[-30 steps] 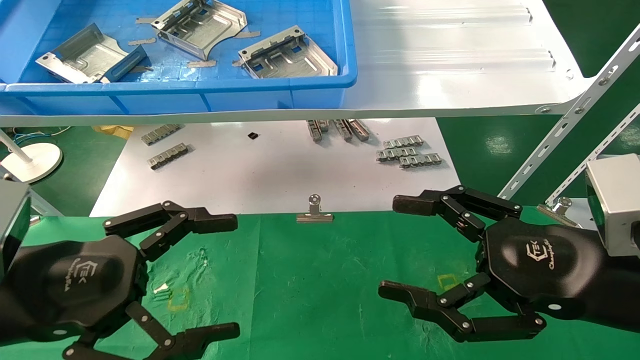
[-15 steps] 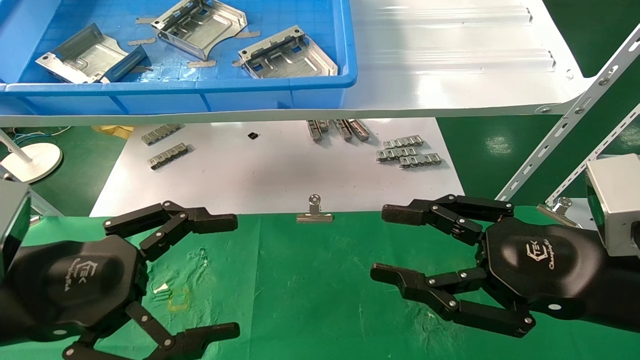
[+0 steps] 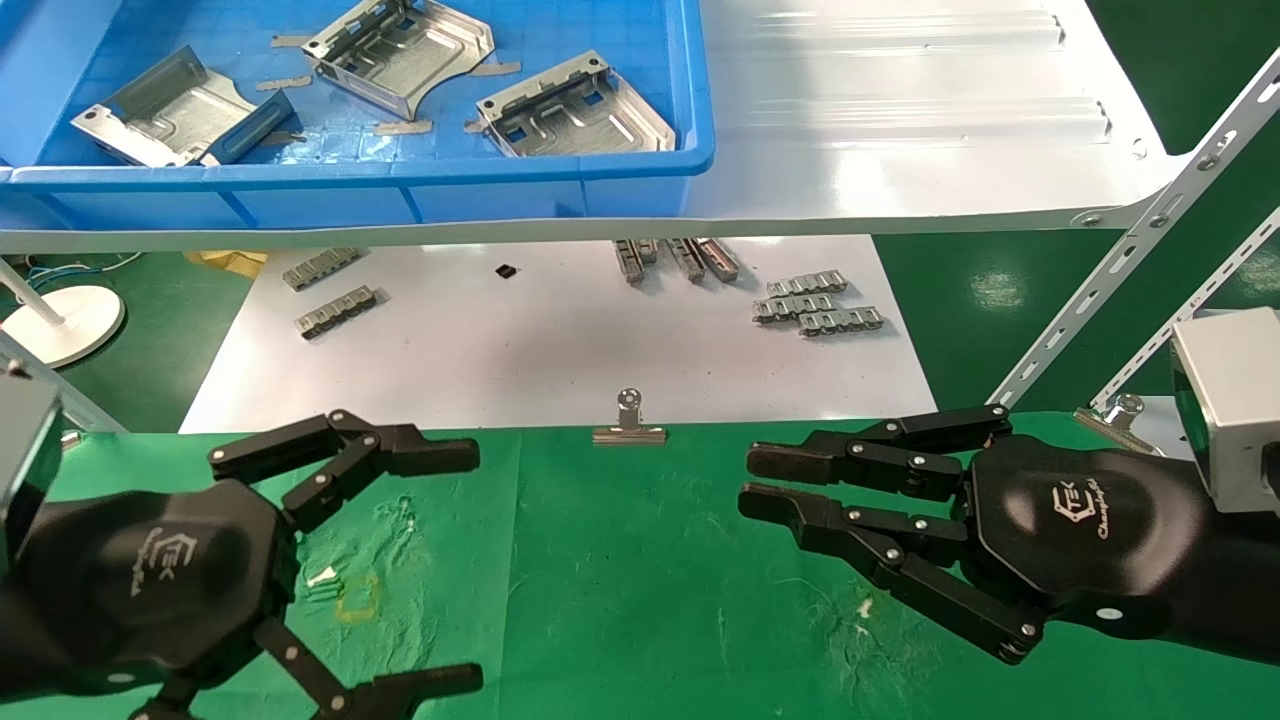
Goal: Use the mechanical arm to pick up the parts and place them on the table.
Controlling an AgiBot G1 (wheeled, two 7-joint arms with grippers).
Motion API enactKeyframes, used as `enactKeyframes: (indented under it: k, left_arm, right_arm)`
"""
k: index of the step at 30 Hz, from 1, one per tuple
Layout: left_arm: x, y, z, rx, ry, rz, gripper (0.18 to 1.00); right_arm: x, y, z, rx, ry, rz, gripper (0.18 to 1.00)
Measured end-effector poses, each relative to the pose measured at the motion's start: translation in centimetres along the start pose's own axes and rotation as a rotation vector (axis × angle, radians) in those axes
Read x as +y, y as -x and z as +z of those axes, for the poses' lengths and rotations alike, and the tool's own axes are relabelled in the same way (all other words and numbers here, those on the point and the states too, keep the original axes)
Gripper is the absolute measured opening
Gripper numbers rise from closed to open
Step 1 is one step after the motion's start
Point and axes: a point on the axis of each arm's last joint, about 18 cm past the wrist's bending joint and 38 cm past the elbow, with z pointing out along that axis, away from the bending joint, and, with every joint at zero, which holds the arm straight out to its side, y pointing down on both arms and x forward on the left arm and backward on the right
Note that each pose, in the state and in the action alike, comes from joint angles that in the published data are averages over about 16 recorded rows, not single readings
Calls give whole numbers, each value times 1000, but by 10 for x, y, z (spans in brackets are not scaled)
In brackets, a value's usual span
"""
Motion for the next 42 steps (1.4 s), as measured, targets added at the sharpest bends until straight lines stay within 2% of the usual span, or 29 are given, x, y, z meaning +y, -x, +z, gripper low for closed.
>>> enactKeyframes:
  k: [5, 10, 17, 22, 29, 36, 42]
  left_arm:
    - [-21, 39, 2, -79, 17, 77, 1001]
    - [-45, 105, 5, -230, 40, 124, 1001]
    - [-66, 204, 20, -491, 115, 108, 1001]
    - [-67, 251, 29, -651, 194, 79, 1001]
    - [-59, 280, 39, -778, 281, 39, 999]
    - [-52, 288, 41, -825, 317, -7, 985]
    - [-48, 289, 40, -844, 325, -35, 940]
  right_arm:
    - [0, 0, 0, 0, 0, 0, 306]
    - [0, 0, 0, 0, 0, 0, 245]
    - [0, 0, 0, 0, 0, 0, 204]
    - [0, 0, 0, 0, 0, 0, 194]
    - [0, 0, 0, 0, 0, 0, 194]
    - [0, 0, 0, 0, 0, 0, 215]
    - [0, 0, 0, 0, 0, 0, 262]
